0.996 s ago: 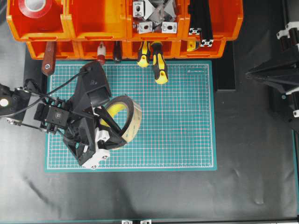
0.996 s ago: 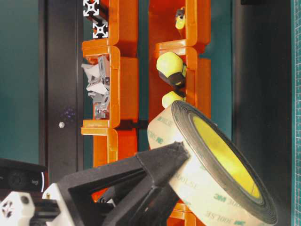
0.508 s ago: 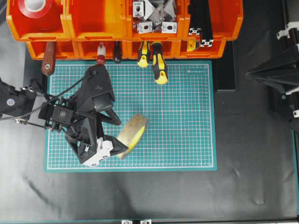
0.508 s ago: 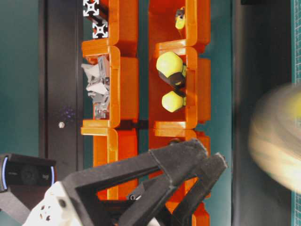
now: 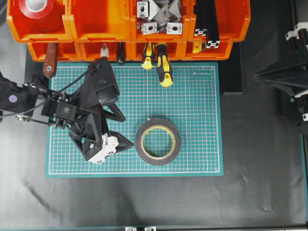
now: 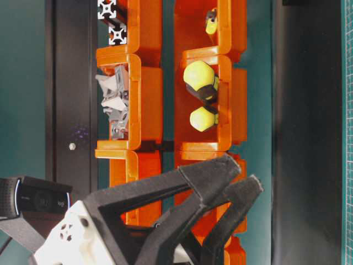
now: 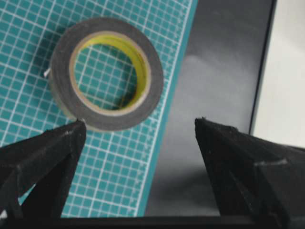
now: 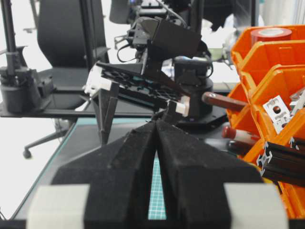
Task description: Pick foam from container rack with left arm.
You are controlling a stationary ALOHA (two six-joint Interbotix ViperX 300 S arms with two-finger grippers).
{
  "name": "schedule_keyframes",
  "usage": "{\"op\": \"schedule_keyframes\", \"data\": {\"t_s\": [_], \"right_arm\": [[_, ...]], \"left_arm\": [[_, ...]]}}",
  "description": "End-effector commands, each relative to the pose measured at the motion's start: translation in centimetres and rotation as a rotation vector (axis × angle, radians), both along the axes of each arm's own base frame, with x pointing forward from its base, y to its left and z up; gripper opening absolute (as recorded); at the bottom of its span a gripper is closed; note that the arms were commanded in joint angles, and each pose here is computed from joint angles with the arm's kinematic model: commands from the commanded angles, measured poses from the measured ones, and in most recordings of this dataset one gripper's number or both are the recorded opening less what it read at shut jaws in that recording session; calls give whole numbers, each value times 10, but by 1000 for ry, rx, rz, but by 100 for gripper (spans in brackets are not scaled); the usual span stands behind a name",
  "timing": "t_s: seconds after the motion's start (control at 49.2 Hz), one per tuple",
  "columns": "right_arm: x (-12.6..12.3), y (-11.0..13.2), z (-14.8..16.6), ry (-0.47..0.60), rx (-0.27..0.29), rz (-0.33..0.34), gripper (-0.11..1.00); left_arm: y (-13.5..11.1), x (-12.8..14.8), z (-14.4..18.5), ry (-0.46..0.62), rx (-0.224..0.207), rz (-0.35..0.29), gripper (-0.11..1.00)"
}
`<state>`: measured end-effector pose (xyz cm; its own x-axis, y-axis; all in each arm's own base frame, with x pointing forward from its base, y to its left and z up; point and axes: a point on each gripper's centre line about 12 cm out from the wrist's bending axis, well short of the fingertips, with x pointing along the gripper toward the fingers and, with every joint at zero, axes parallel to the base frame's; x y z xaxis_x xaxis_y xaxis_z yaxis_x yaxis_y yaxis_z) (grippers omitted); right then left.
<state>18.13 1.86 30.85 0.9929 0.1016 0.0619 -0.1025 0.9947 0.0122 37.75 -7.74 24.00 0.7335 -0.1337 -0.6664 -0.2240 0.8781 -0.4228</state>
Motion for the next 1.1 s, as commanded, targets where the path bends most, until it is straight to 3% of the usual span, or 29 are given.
{"op": "schedule_keyframes", "data": {"t_s": [0.0,0.305,0.508,0.569,0.711,0.813,0.955,1.077], "right_arm": [[1,0,12,-26,4,0,0],[1,0,11,-17,3,-3,0],[1,-1,12,-17,3,-6,0],[1,-1,11,-15,3,-6,0],[0,-1,10,-12,3,-6,0],[0,-1,10,-12,3,-6,0],[0,-1,10,-12,3,-6,0],[0,-1,9,-11,3,-6,0]], "left_arm": [[3,-4,16,-42,-9,8,91],[7,-17,31,-100,-1,-8,90],[5,-36,54,-221,24,-62,90],[3,-42,60,-258,52,-94,90],[-3,-61,66,-328,184,-221,90],[-3,-73,76,-394,259,-278,89],[3,-91,92,-505,315,-298,87],[11,-109,108,-603,319,-274,87]]}}
